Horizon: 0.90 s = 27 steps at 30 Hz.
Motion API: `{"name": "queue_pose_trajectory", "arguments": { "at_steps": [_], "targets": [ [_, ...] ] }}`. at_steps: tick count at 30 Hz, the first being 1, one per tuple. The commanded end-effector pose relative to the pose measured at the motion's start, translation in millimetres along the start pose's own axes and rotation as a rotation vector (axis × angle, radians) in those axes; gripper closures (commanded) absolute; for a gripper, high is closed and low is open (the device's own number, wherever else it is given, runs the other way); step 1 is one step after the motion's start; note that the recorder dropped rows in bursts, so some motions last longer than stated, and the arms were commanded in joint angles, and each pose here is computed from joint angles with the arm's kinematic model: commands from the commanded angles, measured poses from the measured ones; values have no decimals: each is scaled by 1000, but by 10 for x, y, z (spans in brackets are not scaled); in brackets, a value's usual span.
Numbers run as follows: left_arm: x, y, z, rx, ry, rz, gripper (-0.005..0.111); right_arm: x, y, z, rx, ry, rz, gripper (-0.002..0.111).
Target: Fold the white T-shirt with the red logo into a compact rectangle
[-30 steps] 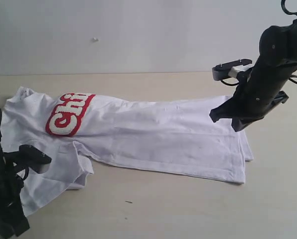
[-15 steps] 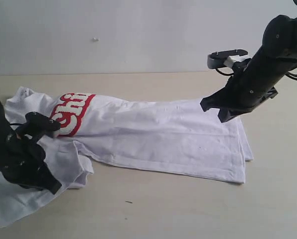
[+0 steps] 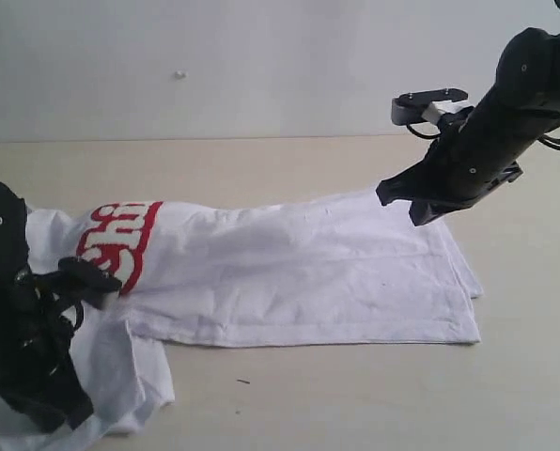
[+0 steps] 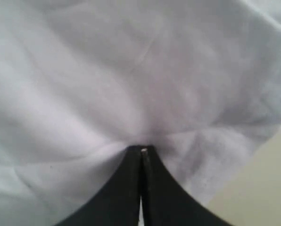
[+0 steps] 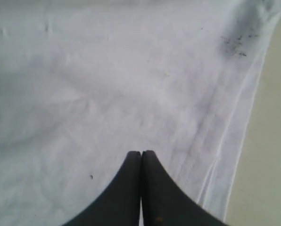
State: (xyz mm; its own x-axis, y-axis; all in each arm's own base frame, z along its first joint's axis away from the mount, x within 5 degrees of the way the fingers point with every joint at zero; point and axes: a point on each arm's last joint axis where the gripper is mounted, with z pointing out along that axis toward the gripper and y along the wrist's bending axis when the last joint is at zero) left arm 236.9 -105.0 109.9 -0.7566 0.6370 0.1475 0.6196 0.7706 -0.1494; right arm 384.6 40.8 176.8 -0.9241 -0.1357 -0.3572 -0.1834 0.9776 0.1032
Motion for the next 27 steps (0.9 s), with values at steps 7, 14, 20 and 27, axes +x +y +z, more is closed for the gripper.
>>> {"name": "queue_pose_trajectory", "arguments": {
  "at_steps": [7,14,20,27],
  "targets": [
    [125,-52,-391,-81,-197,98,107,-68,239,-46,-181,-76,-34,108],
    [21,298,-980,-257,-738,-190,107,-159,943,95,-321,-52,-171,108],
    [-213,693,-585,-187,-624,-339,107,-403,1270,556,-350,-21,-124,108],
    [-540,1049,-211,-162,-539,-386,107,-527,1054,979,-178,11,-119,108]
  ]
}}
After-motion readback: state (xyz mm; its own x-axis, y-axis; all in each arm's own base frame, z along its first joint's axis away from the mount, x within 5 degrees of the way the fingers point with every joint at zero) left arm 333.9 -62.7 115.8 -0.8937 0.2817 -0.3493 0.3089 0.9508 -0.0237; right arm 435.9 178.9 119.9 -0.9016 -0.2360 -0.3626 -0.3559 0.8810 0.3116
